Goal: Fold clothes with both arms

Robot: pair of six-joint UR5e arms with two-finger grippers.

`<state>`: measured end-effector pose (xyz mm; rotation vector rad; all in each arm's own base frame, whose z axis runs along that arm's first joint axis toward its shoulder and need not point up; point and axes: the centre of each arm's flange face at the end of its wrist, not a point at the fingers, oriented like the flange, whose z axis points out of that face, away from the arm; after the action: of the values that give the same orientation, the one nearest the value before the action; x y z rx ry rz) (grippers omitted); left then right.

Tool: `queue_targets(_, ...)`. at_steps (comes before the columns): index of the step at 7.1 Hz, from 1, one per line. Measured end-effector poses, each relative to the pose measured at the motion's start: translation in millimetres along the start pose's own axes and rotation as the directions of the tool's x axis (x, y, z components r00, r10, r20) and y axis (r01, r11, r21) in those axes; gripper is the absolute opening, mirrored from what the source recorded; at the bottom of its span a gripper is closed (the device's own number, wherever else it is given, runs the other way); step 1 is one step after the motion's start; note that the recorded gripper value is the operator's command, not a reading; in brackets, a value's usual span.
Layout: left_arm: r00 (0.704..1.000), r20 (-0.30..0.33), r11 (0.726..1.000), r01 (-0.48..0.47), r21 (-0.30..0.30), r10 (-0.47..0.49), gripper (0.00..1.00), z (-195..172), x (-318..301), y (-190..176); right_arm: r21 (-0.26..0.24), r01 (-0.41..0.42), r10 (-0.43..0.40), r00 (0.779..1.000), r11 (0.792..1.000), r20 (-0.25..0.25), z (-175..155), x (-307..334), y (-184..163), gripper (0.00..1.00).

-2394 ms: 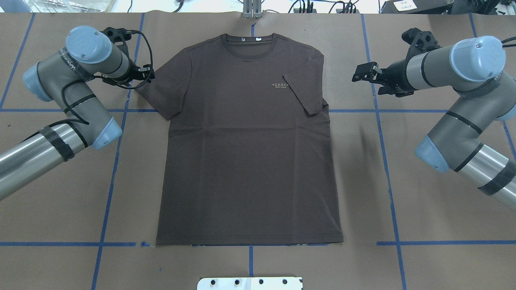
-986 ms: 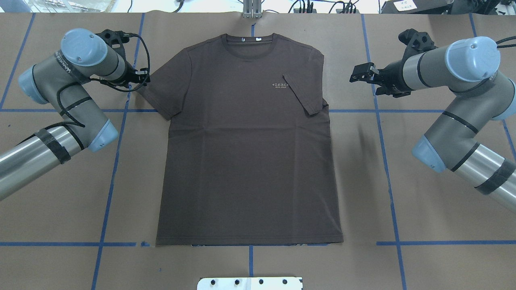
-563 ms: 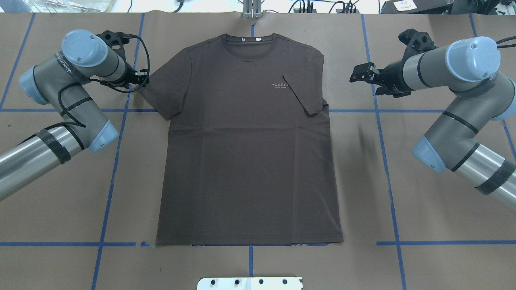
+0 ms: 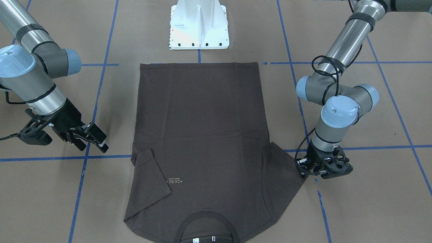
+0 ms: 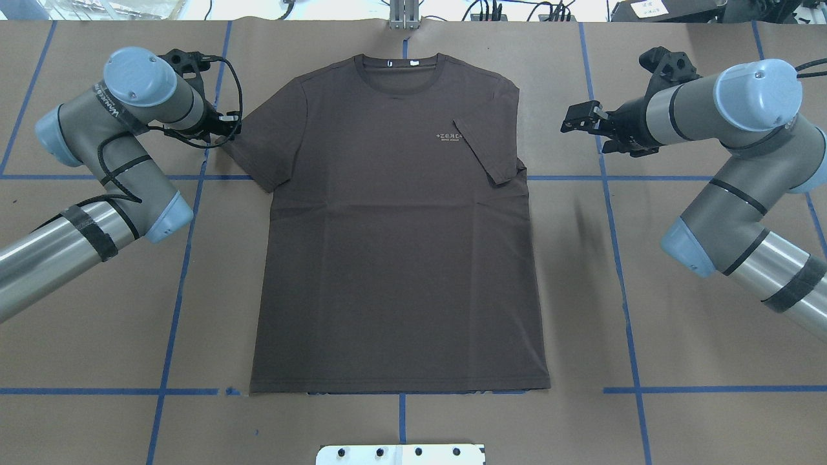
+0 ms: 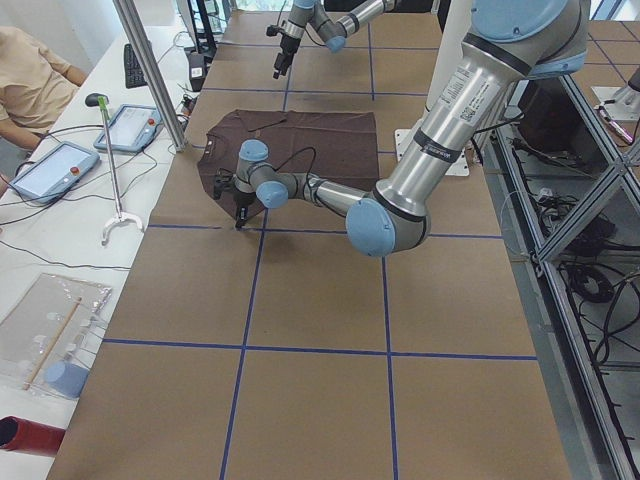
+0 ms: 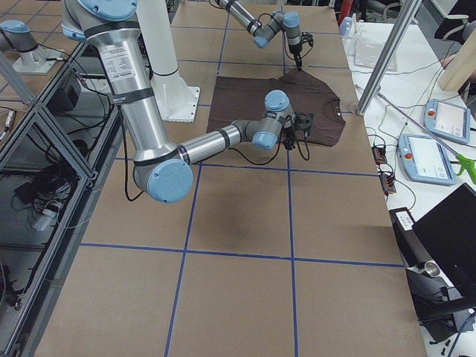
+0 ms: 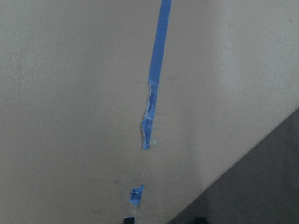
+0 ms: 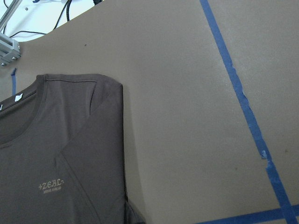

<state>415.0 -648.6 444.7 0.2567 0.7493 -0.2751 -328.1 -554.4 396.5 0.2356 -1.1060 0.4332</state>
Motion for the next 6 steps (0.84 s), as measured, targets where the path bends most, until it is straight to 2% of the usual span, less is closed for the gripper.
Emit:
queue_targets(1, 1.0, 0.001, 1.0, 0.001, -0.001, -0.001, 0.0, 1, 0, 0, 0.0, 0.0, 0.0, 1.0, 1.0, -0.001, 0, 0, 0, 1.0)
queue_targets(5, 1.0, -0.006, 1.0, 0.004, -0.002, -0.004, 0.0, -3, 10, -2, 0.001, -0.001, 0.001, 1.0, 1.0, -0.003, 0, 2, -1, 1.0)
queue_targets(6, 1.0, -0.031, 1.0, 0.002, -0.021, -0.002, 0.0, -10, 21, -2, 0.001, -0.001, 0.001, 1.0, 1.0, -0.002, -1, 2, -1, 1.0)
